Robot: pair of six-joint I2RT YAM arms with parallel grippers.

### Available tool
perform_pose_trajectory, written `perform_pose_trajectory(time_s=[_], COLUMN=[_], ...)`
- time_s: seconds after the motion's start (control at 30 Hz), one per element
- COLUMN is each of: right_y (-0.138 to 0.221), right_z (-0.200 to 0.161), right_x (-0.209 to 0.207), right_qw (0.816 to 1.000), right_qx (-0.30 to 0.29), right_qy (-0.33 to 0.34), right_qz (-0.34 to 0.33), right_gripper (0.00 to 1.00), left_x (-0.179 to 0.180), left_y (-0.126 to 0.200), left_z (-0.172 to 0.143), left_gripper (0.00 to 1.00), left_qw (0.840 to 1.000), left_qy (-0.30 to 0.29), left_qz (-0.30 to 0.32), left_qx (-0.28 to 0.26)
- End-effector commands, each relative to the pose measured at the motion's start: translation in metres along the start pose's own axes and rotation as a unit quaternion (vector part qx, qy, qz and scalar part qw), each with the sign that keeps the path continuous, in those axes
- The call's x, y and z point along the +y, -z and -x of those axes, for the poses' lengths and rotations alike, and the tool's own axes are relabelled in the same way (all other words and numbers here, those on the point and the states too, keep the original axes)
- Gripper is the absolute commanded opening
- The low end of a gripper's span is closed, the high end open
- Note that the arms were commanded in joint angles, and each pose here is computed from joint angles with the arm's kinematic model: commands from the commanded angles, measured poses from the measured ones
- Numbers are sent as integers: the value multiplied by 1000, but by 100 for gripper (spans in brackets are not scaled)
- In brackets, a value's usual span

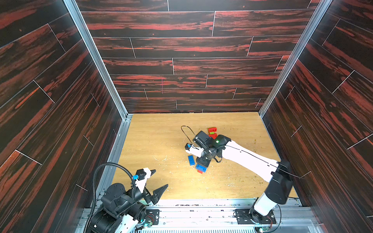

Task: Assemble the letter f with lego
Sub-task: Pick up the lego brick from the center of the board, then assemble the lego brick with the lego brick.

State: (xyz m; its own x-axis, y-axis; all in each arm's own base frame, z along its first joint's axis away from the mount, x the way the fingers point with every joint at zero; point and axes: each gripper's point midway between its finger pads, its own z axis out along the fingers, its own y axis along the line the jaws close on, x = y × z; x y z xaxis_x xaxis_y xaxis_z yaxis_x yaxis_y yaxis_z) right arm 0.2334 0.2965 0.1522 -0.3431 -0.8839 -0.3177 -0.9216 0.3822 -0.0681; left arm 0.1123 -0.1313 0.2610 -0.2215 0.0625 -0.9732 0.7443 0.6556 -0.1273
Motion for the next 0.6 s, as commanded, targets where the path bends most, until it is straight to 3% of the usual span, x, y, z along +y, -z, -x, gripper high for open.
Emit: perform_pose_trajectory(time_s=[0.0,0.17,0.57], right_y=[-8,-19,-31], right_z=[-3,-10,-18], right_x=[6,12,-8], right_qw=[998,996,999], right_qx=[-20,-25,19], right_qy=[55,82,42], right_qz=[14,38,29], right_gripper=[21,21,22], left_x=[0,1,2], left_y=[1,0,0], left_z=[-1,-2,-2], left_gripper=[100,100,100], left_qw=[1000,1000,1000], left_qy=[-4,-3,-2], left_qz=[2,2,5], left_qx=[1,4,4])
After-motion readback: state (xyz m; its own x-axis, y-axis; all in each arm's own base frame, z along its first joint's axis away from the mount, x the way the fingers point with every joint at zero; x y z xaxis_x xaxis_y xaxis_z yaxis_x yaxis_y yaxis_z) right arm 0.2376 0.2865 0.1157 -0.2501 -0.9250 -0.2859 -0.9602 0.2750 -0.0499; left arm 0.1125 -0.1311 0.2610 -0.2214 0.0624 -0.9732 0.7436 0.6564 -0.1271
